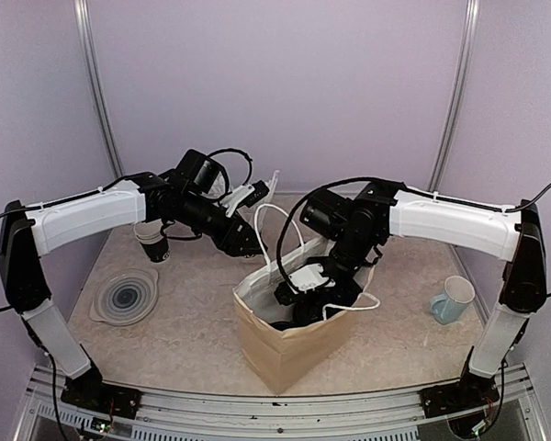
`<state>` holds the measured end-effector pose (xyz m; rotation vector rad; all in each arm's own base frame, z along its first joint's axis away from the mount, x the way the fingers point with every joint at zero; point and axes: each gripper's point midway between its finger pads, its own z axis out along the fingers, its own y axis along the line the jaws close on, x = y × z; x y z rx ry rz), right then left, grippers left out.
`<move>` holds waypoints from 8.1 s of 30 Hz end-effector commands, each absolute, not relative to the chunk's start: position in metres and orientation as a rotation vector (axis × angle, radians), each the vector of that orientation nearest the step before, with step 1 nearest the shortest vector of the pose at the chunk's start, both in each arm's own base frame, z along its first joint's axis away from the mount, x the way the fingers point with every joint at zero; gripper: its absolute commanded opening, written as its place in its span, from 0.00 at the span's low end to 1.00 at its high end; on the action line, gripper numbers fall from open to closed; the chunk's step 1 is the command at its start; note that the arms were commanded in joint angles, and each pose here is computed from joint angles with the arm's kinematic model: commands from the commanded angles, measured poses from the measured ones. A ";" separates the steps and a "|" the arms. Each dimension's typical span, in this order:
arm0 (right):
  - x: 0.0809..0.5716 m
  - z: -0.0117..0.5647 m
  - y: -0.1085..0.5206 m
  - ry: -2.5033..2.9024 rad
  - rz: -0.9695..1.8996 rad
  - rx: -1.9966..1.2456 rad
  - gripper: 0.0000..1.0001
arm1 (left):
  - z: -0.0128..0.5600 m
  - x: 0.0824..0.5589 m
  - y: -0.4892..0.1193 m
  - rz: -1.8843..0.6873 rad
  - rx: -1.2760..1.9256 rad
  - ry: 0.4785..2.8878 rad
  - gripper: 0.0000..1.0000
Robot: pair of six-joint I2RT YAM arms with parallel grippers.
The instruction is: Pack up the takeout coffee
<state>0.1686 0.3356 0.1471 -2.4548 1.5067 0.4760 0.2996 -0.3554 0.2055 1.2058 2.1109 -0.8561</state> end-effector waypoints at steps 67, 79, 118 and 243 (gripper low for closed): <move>0.158 0.196 0.314 1.709 0.426 -2.339 0.86 | 0.303 0.227 -0.405 -1.237 1.082 1.908 0.00; 0.146 0.214 0.314 1.651 0.504 -2.348 0.93 | 0.301 0.234 -0.408 -1.211 1.081 1.927 0.00; 0.296 0.340 0.190 1.672 -0.077 -1.616 0.93 | 0.336 0.141 -0.449 -1.229 1.375 1.746 0.01; 0.333 0.307 0.202 1.787 0.507 -1.176 0.89 | 0.243 0.479 -0.296 -0.323 0.176 2.298 0.37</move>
